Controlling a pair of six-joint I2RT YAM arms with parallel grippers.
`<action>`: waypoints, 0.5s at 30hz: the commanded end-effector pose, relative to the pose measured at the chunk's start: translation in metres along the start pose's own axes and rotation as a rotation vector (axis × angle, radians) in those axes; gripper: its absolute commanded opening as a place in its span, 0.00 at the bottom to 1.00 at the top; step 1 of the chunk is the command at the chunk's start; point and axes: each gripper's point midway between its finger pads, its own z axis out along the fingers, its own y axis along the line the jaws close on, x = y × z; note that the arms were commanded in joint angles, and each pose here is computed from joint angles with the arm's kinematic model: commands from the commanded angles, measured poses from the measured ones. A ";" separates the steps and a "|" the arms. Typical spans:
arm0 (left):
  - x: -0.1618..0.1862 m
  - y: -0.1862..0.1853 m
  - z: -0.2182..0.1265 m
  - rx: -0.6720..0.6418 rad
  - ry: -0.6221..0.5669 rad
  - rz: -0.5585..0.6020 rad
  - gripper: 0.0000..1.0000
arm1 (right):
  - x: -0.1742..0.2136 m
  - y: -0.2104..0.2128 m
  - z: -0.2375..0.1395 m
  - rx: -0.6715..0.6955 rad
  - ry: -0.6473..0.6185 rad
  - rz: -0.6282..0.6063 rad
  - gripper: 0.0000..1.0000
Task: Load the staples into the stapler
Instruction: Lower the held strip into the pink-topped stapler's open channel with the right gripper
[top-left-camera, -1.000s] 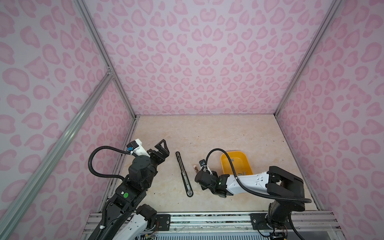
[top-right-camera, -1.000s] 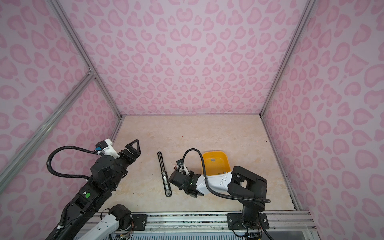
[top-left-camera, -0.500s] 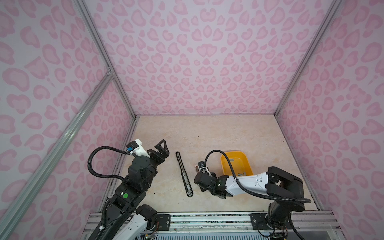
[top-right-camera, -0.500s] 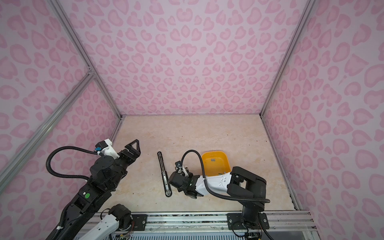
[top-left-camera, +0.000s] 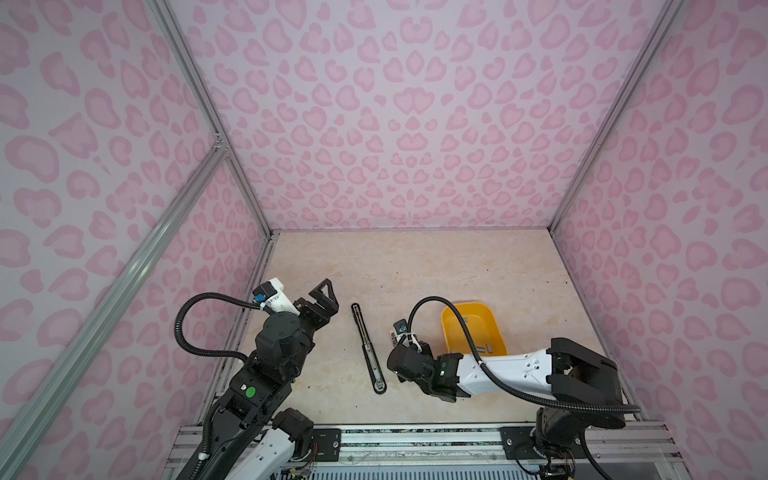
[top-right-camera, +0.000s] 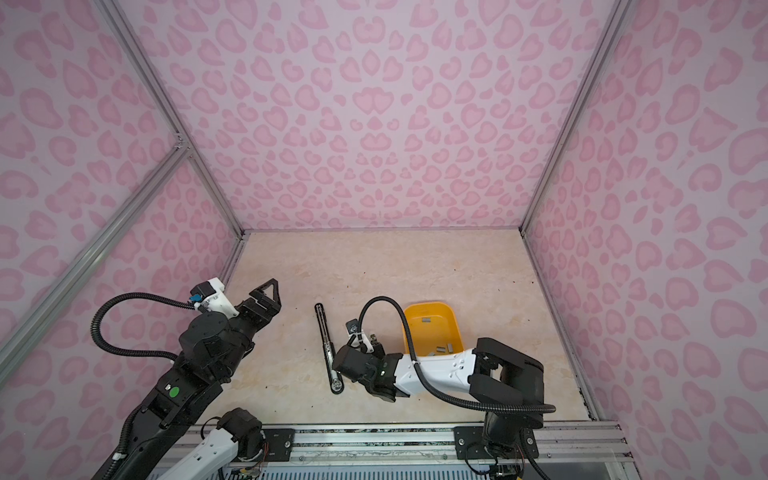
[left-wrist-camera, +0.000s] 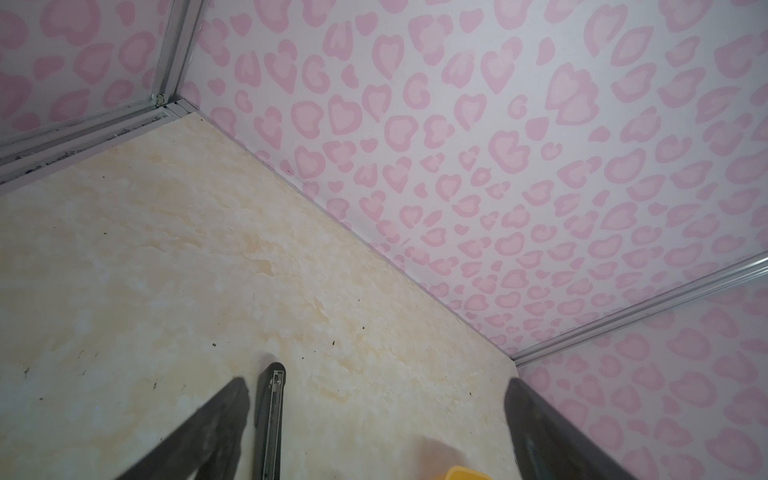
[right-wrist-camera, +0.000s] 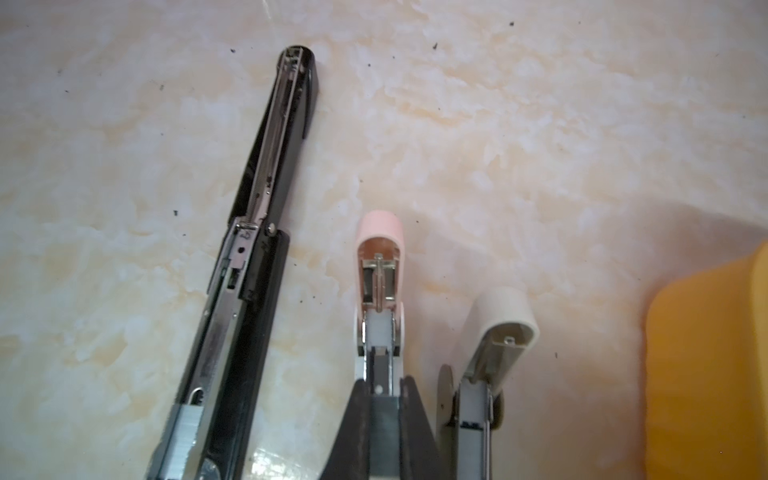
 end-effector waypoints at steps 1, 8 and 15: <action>-0.004 -0.005 -0.001 0.022 -0.015 -0.025 0.97 | -0.016 0.007 0.001 -0.018 -0.072 -0.014 0.00; -0.005 -0.005 -0.001 0.020 -0.017 -0.024 0.97 | -0.015 0.012 0.007 -0.040 -0.102 -0.040 0.00; -0.005 -0.006 -0.001 0.024 -0.015 -0.026 0.97 | -0.008 0.013 0.016 -0.052 -0.101 -0.058 0.00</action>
